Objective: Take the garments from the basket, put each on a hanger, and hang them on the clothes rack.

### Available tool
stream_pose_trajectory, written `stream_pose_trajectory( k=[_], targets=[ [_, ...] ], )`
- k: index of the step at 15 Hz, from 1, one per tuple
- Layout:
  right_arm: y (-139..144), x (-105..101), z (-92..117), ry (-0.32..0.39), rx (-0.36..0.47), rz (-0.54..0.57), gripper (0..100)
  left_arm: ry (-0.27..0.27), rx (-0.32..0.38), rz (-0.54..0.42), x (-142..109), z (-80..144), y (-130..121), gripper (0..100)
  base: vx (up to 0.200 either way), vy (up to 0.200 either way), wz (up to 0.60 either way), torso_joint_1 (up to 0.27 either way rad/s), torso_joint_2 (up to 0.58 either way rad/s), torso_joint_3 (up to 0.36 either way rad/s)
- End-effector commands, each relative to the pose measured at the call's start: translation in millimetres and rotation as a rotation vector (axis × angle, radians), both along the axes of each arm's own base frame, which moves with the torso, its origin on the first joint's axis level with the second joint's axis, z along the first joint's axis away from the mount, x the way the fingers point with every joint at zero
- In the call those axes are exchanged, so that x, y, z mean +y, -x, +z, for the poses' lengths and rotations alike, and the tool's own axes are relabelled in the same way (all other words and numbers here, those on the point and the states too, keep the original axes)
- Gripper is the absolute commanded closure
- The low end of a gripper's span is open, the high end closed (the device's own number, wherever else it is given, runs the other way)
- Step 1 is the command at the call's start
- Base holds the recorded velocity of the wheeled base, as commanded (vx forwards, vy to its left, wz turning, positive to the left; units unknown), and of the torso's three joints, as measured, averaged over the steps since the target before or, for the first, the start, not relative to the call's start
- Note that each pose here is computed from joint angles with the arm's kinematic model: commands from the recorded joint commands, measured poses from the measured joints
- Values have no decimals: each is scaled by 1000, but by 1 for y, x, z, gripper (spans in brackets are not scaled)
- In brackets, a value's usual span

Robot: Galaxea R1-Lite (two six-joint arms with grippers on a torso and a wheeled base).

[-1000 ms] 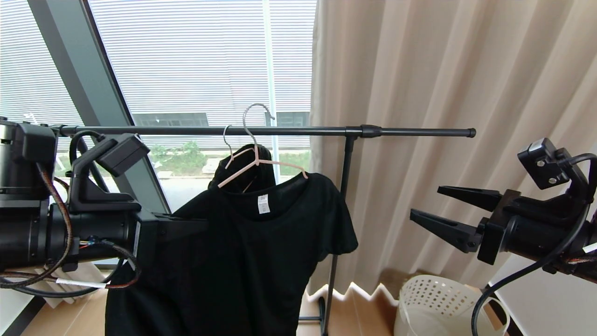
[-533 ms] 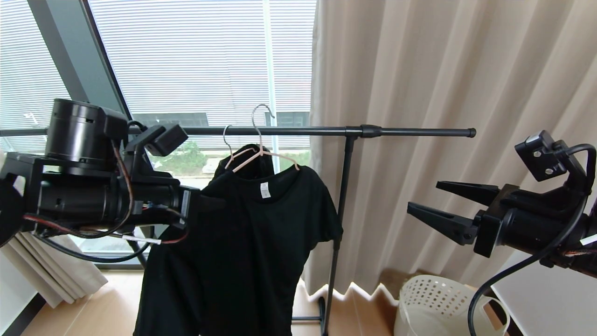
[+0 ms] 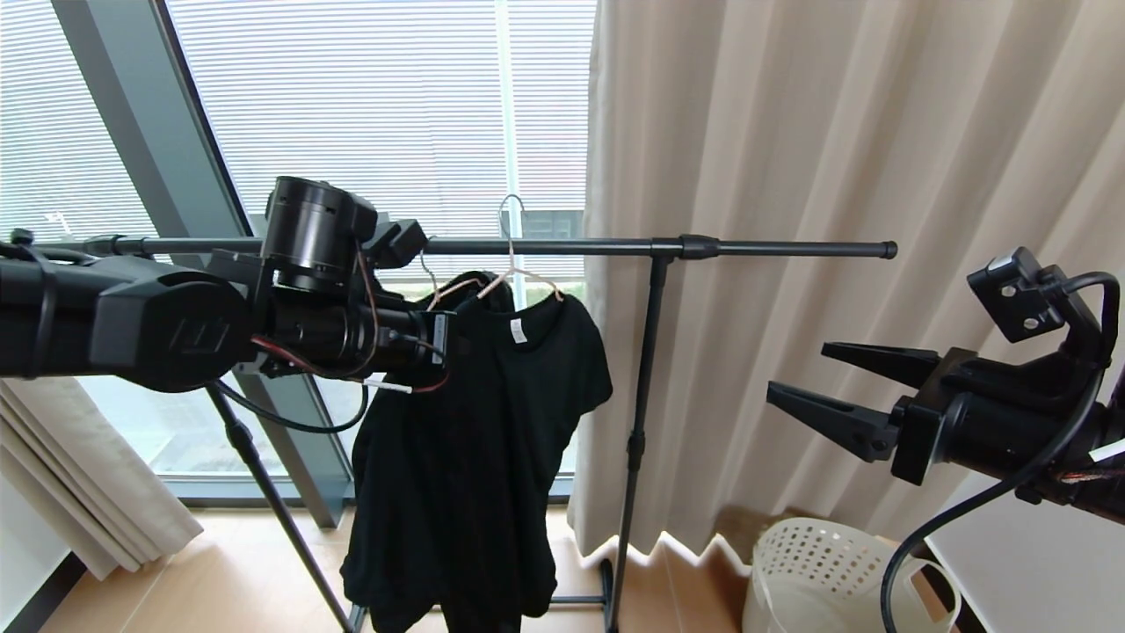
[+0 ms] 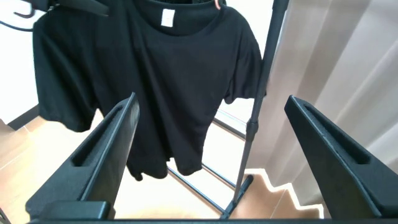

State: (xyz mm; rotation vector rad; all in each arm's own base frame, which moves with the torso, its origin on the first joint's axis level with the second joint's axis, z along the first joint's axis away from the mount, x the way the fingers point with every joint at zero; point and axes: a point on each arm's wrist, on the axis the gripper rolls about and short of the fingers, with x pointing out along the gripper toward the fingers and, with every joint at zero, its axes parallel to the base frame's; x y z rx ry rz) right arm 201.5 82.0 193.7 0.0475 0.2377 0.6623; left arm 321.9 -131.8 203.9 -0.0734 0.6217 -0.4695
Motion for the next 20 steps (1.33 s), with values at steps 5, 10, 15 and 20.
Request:
stream_pose_trajectory(
  k=[5,10,15,20],
  targets=[
    [0,0,-2,2,6,1,0,30,52,42,-18,-18,-26,100,0,0,0,0,0,0],
    [-2,1,-5,8,17,1,0,38,68,53,-18,-22,-28,100,0,0,0,0,0,0],
    [-2,1,-5,9,20,1,0,34,80,58,-18,-25,-27,100,0,0,0,0,0,0],
    [-2,1,-6,10,20,1,0,35,80,59,-18,-25,-27,100,0,0,0,0,0,0]
  ],
)
